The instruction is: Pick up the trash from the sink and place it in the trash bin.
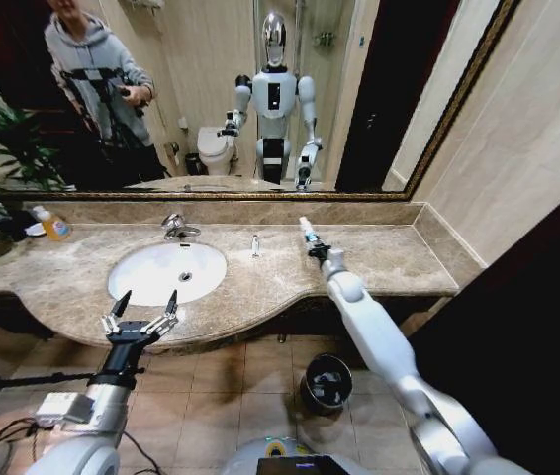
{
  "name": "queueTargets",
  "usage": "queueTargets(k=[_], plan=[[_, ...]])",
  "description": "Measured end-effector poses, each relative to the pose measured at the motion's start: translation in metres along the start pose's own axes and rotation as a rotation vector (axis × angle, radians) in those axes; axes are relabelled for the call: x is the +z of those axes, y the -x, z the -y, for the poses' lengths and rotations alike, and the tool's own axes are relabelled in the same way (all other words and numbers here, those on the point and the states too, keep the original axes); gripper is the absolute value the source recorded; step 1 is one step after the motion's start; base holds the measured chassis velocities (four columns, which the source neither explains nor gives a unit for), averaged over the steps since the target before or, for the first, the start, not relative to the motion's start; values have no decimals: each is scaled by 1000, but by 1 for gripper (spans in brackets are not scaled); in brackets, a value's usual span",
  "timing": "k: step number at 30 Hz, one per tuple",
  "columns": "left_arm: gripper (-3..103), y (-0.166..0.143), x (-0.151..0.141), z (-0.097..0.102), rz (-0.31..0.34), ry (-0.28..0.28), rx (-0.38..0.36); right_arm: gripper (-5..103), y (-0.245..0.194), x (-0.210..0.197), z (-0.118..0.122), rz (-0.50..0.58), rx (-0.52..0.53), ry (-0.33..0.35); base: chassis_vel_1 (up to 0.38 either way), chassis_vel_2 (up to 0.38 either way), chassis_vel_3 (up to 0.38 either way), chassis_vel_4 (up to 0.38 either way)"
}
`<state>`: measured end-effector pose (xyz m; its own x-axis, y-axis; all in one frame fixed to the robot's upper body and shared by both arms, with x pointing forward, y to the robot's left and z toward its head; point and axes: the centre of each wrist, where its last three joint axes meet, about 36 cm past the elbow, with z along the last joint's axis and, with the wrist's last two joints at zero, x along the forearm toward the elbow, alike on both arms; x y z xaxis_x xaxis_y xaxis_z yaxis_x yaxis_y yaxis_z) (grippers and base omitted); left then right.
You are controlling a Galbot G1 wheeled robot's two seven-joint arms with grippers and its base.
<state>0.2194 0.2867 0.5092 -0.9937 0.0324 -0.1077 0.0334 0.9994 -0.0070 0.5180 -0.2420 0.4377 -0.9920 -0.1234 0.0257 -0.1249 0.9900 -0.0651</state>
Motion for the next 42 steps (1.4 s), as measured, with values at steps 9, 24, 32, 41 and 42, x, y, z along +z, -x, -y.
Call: queueTargets(k=[9,24,32,41,42], plan=[[100,0,0,0,0,0,0,27,-140,12,4,-32,91,50,0,0,0,0],[100,0,0,0,0,0,0,27,-271,93,-42,-149,131,15,0,0,0,0],[100,0,0,0,0,0,0,27,-272,135,-44,-267,53,-8,0,0,0,0],[100,0,0,0,0,0,0,27,-253,221,-36,-548,-13,13,0,0,0,0],[100,0,0,0,0,0,0,27,-252,230,-36,-577,-8,6,0,0,0,0]])
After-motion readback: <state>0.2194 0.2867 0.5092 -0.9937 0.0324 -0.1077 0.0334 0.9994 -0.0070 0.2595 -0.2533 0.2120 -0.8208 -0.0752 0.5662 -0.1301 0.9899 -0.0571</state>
